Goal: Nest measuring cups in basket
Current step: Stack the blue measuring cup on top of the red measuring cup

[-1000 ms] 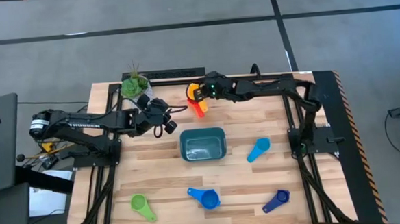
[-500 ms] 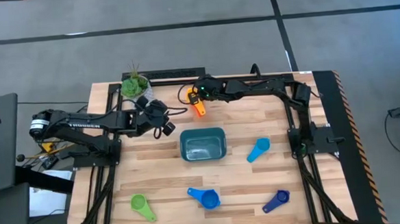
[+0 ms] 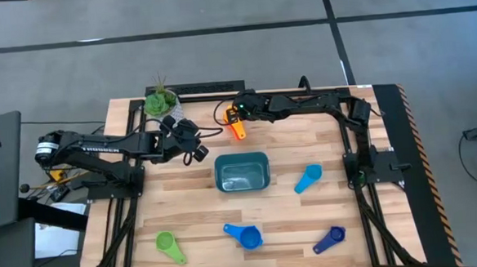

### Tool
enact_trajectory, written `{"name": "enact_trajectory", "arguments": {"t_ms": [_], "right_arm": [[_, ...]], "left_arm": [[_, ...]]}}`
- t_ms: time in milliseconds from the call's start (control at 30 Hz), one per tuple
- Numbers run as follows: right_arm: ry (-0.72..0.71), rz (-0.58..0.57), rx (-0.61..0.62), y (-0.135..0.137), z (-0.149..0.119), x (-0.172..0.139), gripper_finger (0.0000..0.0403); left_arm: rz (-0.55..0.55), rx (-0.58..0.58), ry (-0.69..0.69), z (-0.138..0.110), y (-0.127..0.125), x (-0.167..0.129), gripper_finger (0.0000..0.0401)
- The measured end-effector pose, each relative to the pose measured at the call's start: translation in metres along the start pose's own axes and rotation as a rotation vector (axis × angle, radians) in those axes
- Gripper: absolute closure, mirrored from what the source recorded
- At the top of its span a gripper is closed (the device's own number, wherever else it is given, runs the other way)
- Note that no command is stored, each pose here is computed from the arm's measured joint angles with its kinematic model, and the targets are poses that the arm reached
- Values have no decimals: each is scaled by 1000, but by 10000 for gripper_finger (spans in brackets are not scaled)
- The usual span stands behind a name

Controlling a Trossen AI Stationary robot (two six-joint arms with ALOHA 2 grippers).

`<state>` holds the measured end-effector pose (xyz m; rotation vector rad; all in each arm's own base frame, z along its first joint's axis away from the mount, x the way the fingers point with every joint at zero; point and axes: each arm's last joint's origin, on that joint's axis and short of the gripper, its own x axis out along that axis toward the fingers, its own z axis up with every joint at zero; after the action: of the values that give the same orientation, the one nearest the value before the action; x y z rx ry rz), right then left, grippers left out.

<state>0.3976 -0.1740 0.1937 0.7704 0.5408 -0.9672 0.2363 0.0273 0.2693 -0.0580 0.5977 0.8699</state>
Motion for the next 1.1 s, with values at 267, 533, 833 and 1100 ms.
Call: {"name": "enact_trajectory", "arguments": {"t_ms": [267,533,833,1100], "right_arm": [[-11,-11,-15,-1,1,0,319],[-9,-11,-63,-1,1,0,297],[-16,4,-139,2,-1,-1,294],[-28,54,-318,18,-12,-11,294]], "left_arm": [[-8,0,3,0,0,0,273],[-9,0,3,0,0,0,273],[-34,15,12,-1,-2,-1,273],[-66,43,22,-5,-8,-7,273]]}}
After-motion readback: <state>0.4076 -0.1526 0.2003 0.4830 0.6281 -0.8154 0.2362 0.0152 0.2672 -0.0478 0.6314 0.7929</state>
